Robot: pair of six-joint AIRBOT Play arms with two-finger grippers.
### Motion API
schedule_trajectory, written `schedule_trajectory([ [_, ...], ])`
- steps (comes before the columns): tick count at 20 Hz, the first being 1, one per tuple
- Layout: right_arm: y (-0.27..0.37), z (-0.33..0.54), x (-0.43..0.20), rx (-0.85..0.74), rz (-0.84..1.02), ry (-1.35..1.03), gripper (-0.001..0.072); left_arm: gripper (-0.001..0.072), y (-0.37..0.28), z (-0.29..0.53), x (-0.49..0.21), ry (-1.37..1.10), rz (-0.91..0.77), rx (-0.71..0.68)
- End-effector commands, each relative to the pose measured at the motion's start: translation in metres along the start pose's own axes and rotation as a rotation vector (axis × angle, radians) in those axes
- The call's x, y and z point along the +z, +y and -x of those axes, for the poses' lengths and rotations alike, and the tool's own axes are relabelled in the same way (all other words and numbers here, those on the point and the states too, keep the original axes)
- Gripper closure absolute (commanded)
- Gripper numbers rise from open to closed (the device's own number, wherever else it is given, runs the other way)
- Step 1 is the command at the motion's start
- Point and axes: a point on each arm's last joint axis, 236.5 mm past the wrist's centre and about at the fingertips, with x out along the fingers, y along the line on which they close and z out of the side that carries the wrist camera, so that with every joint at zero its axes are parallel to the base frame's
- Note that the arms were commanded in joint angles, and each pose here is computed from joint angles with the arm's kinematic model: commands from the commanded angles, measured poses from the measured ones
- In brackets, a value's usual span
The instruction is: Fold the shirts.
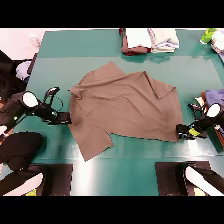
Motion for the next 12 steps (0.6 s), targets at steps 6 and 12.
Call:
schedule_trajectory([
  [6,0.000,0.000,0.000,-0.001,0.003,-0.002,0.0694,0.0216,0.001,-0.031,-0.009,0.082,0.049,-0.033],
  [12,0.007,0.028,0.025,0.013,0.027,-0.076,0.0694,0.0674,-0.026,-0.026,-0.010,0.085,0.007,-0.143],
])
